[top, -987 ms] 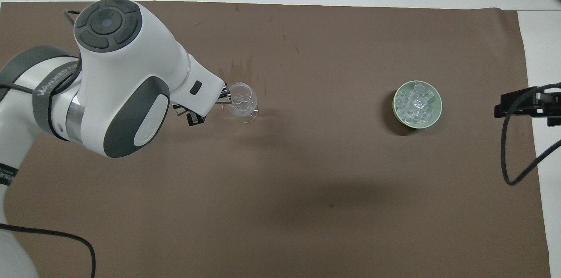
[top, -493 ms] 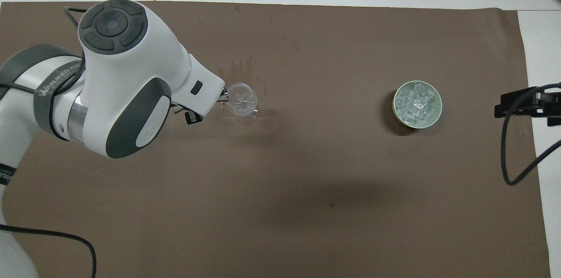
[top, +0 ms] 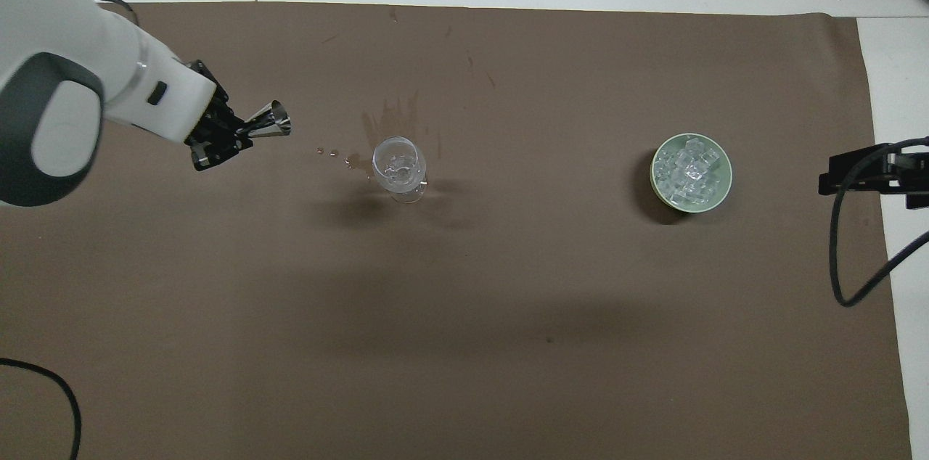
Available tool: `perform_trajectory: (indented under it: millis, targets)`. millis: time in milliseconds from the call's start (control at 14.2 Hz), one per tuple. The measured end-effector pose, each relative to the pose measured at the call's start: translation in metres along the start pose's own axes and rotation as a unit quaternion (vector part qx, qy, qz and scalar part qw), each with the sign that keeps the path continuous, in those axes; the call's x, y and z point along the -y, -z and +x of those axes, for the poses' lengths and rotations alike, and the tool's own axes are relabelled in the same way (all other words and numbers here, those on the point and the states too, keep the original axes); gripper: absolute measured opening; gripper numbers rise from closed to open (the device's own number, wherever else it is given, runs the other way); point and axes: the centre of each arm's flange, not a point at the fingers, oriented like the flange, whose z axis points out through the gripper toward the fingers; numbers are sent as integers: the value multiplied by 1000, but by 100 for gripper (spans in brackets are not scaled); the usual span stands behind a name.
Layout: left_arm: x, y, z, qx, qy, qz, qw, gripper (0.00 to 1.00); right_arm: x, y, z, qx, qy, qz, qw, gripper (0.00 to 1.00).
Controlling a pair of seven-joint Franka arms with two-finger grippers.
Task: Pour wine and add ice with both arms
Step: 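Carry the jigger with the left gripper back to its spot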
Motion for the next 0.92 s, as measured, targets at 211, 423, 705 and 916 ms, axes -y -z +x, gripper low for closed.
perform_trajectory:
  millis: [211,423,705,916]
  targets:
    - [33,-5,-83,-70,-35,-22,997,21,0,0,0,0,0,0,1000,100]
    - [59,-32,-178,-180,-63,-42,981,21,0,0,0,0,0,0,1000,100]
    - [72,-94,-293,-321,-70,-54,943,21,0,0,0,0,0,0,1000,100]
    - [69,-157,-339,-450,-60,-63,889,21,2,-4,1,-1,4,0,1000,100]
